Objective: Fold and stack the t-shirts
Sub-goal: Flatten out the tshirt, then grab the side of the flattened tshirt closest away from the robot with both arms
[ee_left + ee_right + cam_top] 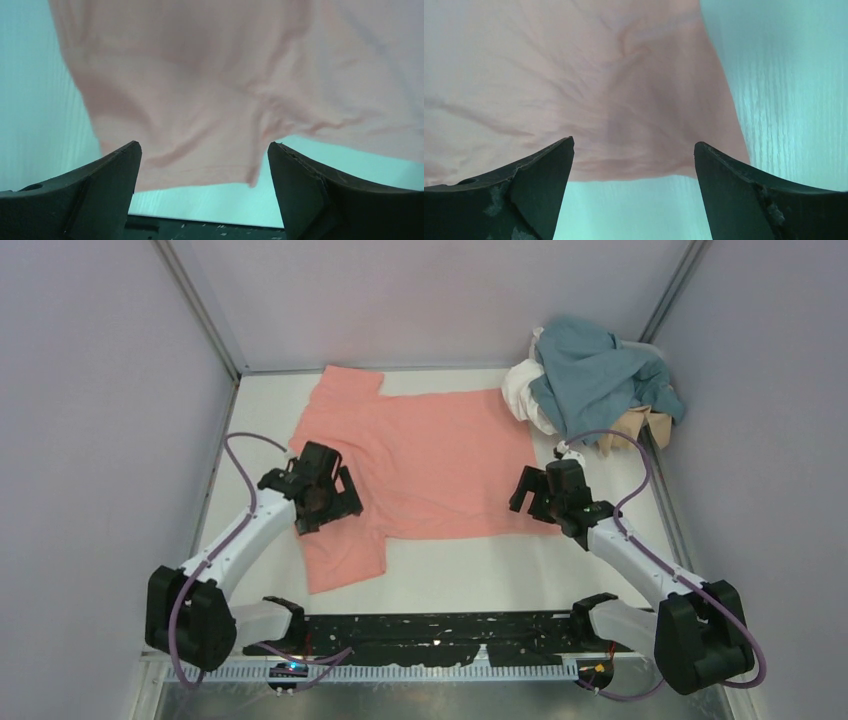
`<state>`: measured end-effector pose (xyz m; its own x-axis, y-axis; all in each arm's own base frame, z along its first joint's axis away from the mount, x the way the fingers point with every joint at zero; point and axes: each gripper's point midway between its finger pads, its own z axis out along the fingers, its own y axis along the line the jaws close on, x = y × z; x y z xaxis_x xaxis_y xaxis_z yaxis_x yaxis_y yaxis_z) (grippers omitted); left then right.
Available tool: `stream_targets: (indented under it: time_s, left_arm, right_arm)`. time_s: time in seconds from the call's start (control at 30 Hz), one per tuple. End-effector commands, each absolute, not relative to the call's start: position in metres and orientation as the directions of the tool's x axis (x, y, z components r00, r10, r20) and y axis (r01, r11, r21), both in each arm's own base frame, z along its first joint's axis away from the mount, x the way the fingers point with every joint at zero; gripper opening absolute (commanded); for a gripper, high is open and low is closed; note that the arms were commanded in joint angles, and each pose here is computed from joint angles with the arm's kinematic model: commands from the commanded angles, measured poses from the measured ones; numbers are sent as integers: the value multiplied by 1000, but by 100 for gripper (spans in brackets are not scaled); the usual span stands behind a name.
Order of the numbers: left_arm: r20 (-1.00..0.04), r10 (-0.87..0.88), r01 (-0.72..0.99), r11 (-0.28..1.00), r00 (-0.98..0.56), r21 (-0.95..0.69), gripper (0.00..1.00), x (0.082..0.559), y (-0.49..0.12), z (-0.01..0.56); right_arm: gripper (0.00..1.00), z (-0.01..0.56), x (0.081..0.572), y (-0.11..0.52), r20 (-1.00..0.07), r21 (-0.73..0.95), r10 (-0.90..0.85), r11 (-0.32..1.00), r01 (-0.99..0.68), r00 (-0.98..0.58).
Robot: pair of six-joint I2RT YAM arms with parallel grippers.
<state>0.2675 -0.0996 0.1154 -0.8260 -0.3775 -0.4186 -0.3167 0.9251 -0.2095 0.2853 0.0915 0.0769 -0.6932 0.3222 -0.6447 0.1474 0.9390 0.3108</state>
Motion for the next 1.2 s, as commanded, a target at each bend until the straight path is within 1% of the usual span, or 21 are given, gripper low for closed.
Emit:
stream_targets:
  time_s: [0.0,0.1,0.23,0.3,0.37,0.43,0.57,0.67,0.77,0.83,0.93,1.0,1.07,1.1,1.17]
  left_arm:
    - [-326,-480,-484,872,-815,-74,100,185,-66,67]
    - [-324,-537,-547,834,-779,-68,100,146,-55,57]
    - [-359,-624,-649,758,-693,-64,100,120,-35,45]
    - [-378,-652,-673,733,-657,-94,99,122,-34,39]
    - [-370,-675,-664,726,-639,-178,98,134,-47,34]
    - [-356,-696,-667,711,-623,-223,96,140,-54,28]
    - [-361,-713,-701,687,-601,-192,96,139,-49,17]
    - [-343,-711,-700,691,-613,-180,94,139,-52,14]
    - [-327,-708,-696,696,-626,-175,83,139,-56,11]
    - [-315,-708,-697,697,-632,-168,73,138,-57,9]
    - [-304,-714,-703,692,-631,-167,64,137,-58,7]
    - [-298,-720,-706,686,-626,-174,55,137,-60,6]
    - [-293,-725,-710,682,-624,-177,43,136,-60,5]
    - [-294,-725,-710,681,-622,-179,40,136,-60,5]
    - [-298,-727,-709,680,-619,-186,25,137,-60,5]
  right_arm:
    - [95,63,267,79,-623,278,337,939,203,-706]
    - [95,63,265,80,-628,290,338,937,192,-701]
    - [95,63,264,82,-628,295,331,939,177,-705]
    - [95,63,265,82,-630,296,331,939,176,-703]
    - [95,62,266,83,-627,300,331,938,173,-705]
    - [95,62,266,84,-624,301,329,938,170,-709]
    - [95,59,265,84,-619,295,321,941,166,-716]
    - [95,59,266,84,-619,292,321,941,170,-717]
    - [95,57,266,83,-616,285,319,943,173,-720]
    - [95,57,266,82,-615,280,318,943,177,-721]
    - [95,57,267,82,-613,278,320,943,181,-722]
    - [95,57,266,81,-611,276,321,943,186,-723]
    - [95,56,266,80,-610,269,322,944,192,-724]
    - [95,55,265,79,-609,265,324,943,200,-724]
    - [95,54,264,77,-608,262,330,942,210,-722]
